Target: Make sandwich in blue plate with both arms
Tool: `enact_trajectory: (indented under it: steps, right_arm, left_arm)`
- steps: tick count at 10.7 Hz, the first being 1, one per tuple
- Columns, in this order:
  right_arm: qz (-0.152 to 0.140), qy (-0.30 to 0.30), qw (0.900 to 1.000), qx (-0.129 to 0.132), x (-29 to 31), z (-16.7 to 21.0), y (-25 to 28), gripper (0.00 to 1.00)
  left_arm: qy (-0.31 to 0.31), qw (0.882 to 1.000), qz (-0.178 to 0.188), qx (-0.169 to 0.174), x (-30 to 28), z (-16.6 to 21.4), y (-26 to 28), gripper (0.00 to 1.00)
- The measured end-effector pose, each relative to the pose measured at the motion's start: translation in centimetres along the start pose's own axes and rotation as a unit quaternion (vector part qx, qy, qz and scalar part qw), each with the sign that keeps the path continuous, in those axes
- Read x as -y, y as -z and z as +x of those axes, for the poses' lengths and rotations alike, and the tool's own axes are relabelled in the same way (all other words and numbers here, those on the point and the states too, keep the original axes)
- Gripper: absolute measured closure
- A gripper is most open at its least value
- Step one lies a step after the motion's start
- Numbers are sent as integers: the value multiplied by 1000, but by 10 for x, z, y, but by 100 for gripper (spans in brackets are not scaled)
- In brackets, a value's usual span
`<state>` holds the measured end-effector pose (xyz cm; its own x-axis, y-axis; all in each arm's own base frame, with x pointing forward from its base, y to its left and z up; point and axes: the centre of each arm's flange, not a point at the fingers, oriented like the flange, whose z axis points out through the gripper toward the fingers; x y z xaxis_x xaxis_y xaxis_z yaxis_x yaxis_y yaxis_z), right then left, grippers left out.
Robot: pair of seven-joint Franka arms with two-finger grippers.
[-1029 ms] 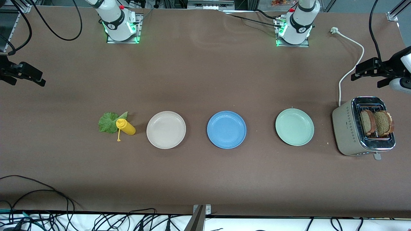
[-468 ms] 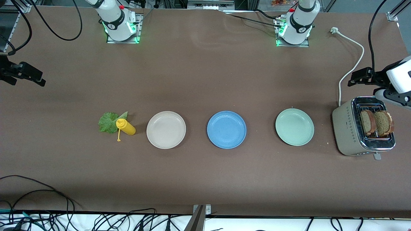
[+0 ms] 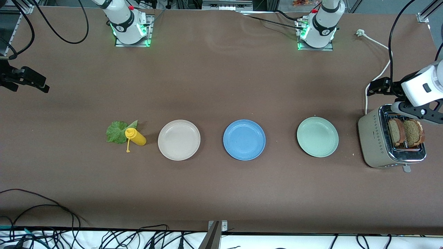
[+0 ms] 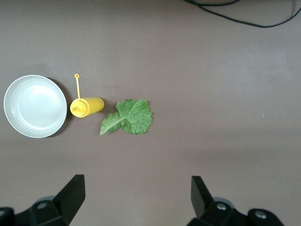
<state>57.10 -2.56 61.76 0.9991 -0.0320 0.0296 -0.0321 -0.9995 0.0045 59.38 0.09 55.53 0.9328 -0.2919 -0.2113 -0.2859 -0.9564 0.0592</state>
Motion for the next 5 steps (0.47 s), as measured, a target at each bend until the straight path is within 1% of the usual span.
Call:
enact_trajectory:
  steps: [1, 2, 3, 5]
  right_arm:
    - [0, 0, 1000, 0, 0, 0, 0, 0]
    - [0, 0, 1000, 0, 0, 0, 0, 0]
    - [0, 0, 1000, 0, 0, 0, 0, 0]
    - [0, 0, 1000, 0, 0, 0, 0, 0]
  left_arm:
    - [-9, 999, 41, 9, -14, 4, 2, 0]
    - [-17, 999, 50, 2, -35, 9, 8, 0]
    - [-16, 999, 35, -9, -44, 11, 14, 0]
    - [-1, 1000, 16, -21, -24, 16, 12, 0]
